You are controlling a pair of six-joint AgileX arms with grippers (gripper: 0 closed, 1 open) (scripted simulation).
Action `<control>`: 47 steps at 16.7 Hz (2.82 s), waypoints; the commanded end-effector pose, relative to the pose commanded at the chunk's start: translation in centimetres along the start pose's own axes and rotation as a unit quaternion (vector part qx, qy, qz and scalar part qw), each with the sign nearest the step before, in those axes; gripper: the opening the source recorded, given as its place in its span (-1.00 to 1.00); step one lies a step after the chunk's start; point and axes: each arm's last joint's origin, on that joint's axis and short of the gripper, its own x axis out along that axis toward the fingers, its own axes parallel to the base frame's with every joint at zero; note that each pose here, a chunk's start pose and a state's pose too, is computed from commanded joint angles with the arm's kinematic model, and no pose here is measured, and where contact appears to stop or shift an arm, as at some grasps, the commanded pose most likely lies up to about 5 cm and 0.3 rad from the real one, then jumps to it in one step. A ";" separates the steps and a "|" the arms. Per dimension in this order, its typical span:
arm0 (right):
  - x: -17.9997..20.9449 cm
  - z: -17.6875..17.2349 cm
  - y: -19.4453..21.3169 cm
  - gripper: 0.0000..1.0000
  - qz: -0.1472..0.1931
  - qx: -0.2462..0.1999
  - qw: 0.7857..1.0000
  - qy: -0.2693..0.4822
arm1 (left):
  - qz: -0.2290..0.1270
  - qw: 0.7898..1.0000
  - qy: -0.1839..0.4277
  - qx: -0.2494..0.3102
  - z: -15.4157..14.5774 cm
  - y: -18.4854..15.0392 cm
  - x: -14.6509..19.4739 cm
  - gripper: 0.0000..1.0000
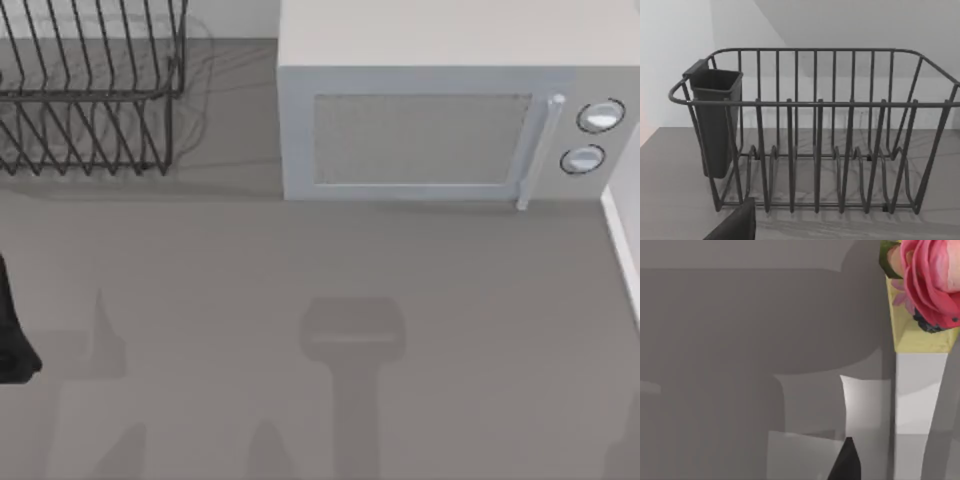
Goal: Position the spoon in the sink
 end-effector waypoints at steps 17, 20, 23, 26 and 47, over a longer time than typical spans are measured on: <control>-9.2 0.7 0.0 -1.00 0.002 0.002 1.000 0.009 | 0.000 1.000 0.000 0.000 0.0 0.0 0.0 1.00; -9.8 3.5 -0.1 -1.00 0.005 0.006 0.999 0.033 | 0.000 1.000 0.000 0.000 0.0 0.0 0.0 1.00; -10.6 8.2 -0.2 -1.00 0.007 0.007 0.998 0.056 | 0.000 1.000 0.000 0.000 0.0 0.0 0.0 1.00; -11.3 14.1 0.3 -1.00 0.005 0.006 0.998 0.064 | 0.000 1.000 0.000 0.000 0.0 0.0 0.0 1.00; -6.6 29.7 8.3 -1.00 -0.003 0.003 1.000 0.005 | 0.000 1.000 0.000 0.000 0.0 0.0 0.0 1.00</control>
